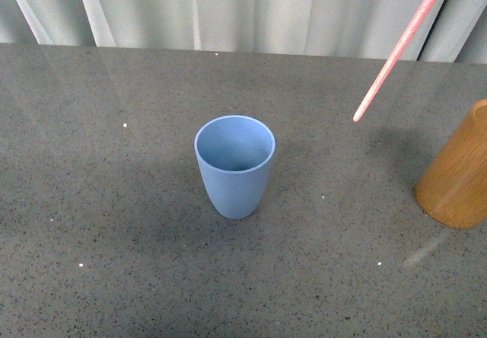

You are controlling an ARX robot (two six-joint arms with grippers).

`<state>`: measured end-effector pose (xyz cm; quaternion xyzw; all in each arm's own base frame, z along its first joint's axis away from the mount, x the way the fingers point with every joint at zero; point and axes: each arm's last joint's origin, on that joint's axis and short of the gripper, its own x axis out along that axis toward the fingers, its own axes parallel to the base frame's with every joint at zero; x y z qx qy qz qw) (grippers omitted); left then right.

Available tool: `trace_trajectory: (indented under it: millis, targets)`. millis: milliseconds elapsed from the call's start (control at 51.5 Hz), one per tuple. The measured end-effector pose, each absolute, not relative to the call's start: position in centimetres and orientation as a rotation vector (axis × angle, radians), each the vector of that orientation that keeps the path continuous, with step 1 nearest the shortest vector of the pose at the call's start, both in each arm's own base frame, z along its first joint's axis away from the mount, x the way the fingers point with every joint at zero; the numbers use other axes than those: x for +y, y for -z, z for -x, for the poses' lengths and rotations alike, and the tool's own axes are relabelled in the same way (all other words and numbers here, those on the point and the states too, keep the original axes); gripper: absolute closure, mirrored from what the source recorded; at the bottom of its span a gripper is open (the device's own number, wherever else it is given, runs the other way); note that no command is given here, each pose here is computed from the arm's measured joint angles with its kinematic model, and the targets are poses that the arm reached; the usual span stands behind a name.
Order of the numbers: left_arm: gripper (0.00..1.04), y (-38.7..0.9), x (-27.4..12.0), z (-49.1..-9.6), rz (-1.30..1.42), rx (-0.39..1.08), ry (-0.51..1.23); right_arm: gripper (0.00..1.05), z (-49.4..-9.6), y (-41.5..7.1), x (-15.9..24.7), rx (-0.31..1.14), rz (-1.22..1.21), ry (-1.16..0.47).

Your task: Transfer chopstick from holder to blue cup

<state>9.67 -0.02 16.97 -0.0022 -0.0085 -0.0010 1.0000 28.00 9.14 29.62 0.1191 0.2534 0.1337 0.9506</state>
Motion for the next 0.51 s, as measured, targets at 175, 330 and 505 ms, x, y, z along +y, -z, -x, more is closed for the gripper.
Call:
trace_trajectory:
  millis: [175,330,505]
  targets:
    - [0.07,-17.0,0.0,-9.7,0.004,-0.017,0.002,1.04,-29.9,-29.7,12.2,0.516,-0.114,-0.347]
    - [0.07,-17.0,0.0,-9.7,0.004,-0.017,0.002,1.04,-30.7,-28.9,15.2,0.536,-0.077,-0.422]
    - [0.07,-17.0,0.0,-9.7,0.004,-0.017,0.002,1.04,-31.3,-28.1,17.7,0.547,-0.047,-0.478]
